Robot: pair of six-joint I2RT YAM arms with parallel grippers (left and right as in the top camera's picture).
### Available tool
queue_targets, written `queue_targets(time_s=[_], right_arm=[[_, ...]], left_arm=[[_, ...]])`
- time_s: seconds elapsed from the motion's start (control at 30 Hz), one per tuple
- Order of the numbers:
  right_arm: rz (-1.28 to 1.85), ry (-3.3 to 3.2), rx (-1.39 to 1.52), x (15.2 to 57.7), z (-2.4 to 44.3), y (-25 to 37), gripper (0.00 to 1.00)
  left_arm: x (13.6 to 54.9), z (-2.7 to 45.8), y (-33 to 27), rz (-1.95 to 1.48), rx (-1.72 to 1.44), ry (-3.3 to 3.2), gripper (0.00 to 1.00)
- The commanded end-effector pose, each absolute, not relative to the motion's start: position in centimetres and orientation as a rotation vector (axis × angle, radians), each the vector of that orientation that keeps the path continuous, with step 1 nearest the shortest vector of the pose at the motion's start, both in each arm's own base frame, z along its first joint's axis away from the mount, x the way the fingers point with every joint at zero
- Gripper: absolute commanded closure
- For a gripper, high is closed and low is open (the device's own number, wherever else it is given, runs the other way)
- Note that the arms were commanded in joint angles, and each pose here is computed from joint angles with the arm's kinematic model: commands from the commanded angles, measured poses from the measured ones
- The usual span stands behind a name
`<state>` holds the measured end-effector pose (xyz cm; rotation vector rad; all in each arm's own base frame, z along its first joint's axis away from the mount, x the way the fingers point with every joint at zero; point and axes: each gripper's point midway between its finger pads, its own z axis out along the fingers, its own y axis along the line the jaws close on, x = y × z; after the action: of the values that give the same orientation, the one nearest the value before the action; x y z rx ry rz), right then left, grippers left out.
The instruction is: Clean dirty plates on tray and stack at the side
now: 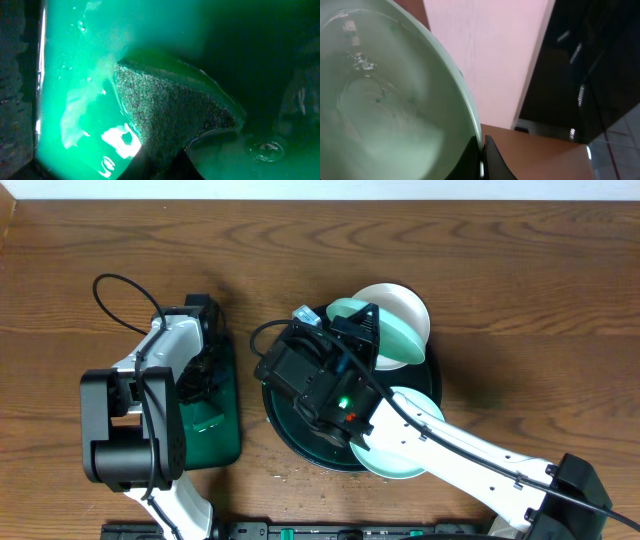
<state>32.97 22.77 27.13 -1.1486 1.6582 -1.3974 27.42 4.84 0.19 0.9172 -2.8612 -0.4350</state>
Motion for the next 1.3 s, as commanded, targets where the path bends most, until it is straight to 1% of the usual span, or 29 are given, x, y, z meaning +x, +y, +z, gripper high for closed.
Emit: queue_targets(time_s=[0.0, 0.27, 0.93, 1.0, 1.1, 1.17, 1.27], right_arm=[[-1.481, 1.614, -1.078, 32.6, 29.7, 22.2, 0.99], [-1.512, 1.579, -1.076, 32.2, 30.5, 22.8, 0.99], [-1.502, 1.566, -1.081, 31.8, 30.6, 23.4, 0.99], [-1.435, 1.587, -1.102, 32.1, 29.8, 23.8, 0.99], [-1.478, 1.582, -1.052, 32.0, 30.4, 23.3, 0.99], [-1.434, 1.589, -1.074, 32.1, 30.0, 23.8, 0.99], [-1.449, 1.587, -1.057, 32.0, 30.2, 23.7, 0.99]], left_arm=[[27.0, -0.5, 4.5, -0.405, 0.905, -2.837, 0.91], [27.2, -0.6, 4.5, -0.402, 0.909, -2.844, 0.91], [27.3, -0.6, 4.5, -0.402, 0.91, -2.847, 0.91], [27.3, -0.6, 4.5, -0.401, 0.911, -2.847, 0.91], [27.3, -0.6, 4.5, -0.402, 0.91, -2.846, 0.91], [27.3, -0.6, 4.5, -0.402, 0.91, -2.846, 0.91], [27.3, -0.6, 4.5, -0.402, 0.91, -2.847, 0.9]])
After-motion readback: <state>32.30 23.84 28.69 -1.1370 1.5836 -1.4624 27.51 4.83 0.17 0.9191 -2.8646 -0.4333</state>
